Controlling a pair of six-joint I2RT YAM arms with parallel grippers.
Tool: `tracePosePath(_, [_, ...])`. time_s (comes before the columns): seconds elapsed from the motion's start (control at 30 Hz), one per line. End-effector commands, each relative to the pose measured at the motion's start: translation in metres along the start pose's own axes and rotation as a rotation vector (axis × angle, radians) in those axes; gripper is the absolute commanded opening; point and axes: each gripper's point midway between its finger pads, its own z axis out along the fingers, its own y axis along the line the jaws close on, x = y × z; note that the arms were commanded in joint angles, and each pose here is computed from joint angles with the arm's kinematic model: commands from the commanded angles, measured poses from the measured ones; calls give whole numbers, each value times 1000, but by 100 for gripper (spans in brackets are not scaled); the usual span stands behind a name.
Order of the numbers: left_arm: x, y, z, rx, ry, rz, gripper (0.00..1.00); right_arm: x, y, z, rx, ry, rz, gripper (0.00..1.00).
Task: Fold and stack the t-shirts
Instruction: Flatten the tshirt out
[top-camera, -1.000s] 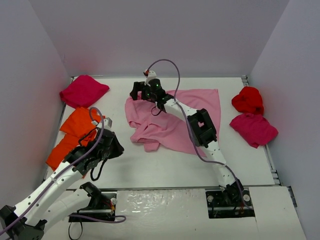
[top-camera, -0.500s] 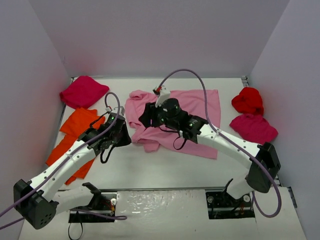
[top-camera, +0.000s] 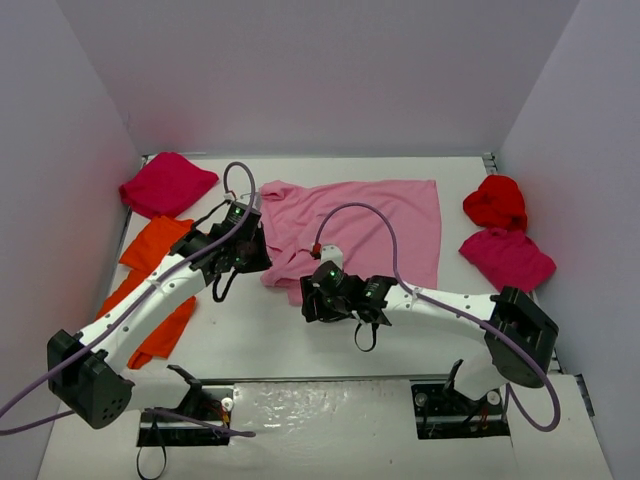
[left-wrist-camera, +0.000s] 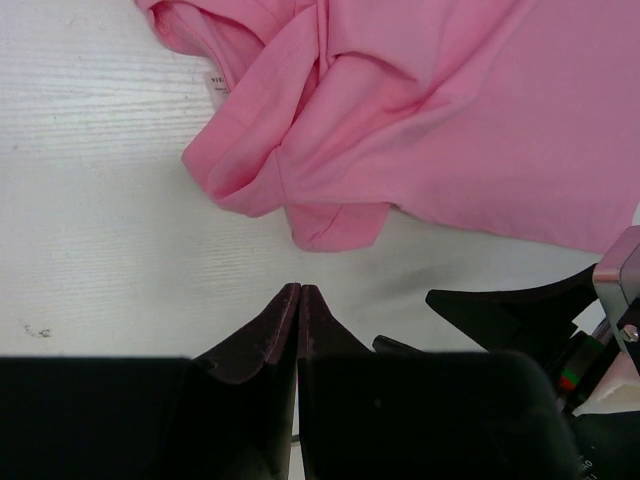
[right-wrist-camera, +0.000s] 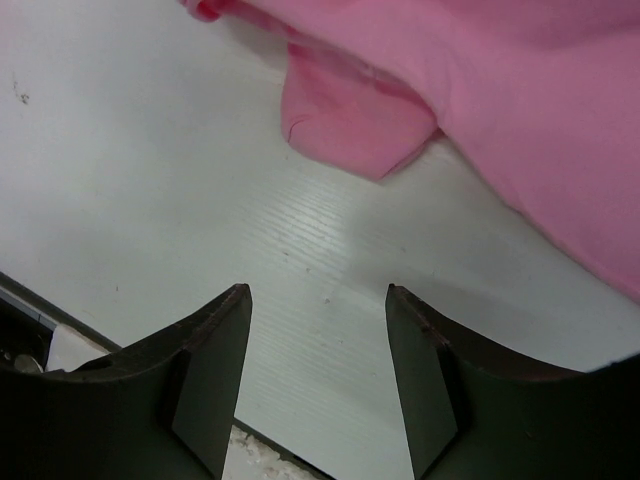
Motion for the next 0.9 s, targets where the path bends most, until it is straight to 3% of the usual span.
tracePosePath(0.0, [-28, -11, -21, 48, -95, 4, 0, -22, 5, -6, 10, -114, 41, 54])
tracePosePath(0.5, [-20, -7, -18, 42, -75, -2, 0, 3, 7, 49, 17, -37, 4, 54])
tracePosePath(0.87, [-18, -3, -15, 31, -75, -2, 0, -9, 4, 51, 48, -88, 0, 55])
